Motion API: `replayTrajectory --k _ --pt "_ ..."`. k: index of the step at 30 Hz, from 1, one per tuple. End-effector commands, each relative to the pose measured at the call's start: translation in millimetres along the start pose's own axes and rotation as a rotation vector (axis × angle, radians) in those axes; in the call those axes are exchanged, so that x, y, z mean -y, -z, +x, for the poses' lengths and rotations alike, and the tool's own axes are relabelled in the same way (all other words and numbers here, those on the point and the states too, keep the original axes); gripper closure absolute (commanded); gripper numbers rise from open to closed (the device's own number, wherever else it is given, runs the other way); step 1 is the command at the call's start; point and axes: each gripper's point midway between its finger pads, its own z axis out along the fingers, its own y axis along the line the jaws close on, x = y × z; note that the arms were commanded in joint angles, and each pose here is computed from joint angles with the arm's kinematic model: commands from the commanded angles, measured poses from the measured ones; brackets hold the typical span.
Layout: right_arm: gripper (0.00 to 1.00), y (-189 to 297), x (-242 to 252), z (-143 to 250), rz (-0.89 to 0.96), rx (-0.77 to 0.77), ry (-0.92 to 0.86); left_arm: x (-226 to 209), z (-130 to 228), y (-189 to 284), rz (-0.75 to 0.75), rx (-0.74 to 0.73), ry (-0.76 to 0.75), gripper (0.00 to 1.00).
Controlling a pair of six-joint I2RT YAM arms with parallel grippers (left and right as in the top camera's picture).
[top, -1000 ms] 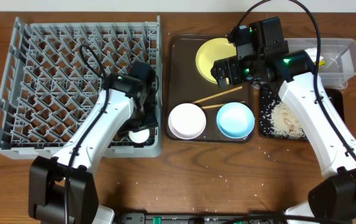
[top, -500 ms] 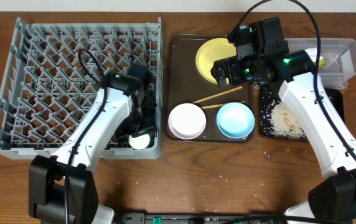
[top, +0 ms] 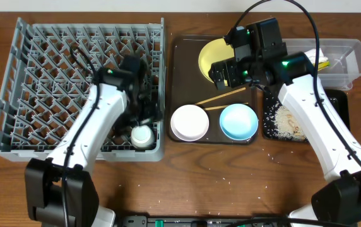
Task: Sort waste into correct bins and load items into the dishwasher
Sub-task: 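Release the cup in the rack and lift the left gripper, then move the left gripper to the pink bowl on the brown tray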
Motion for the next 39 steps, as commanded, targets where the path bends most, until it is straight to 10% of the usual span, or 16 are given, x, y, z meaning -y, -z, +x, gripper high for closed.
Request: replayTrajectory --k 1,10,18,39 --pt "0.01 8 4 -9 0.01 0.03 0.009 25 -19 34 0.075 0.101 -0.117 0.07" --pt "0.01 73 52 -19 0.098 0.115 -0.092 66 18 26 0.082 0.087 -0.254 0.27" --pt "0.01 80 71 -9 0.123 0.092 -0.151 58 45 -6 -0.128 0.195 -0.061 0.3" --pt "0.01 71 74 -7 0.123 0.072 -0.157 71 35 -66 -0.13 0.334 -0.009 0.4"
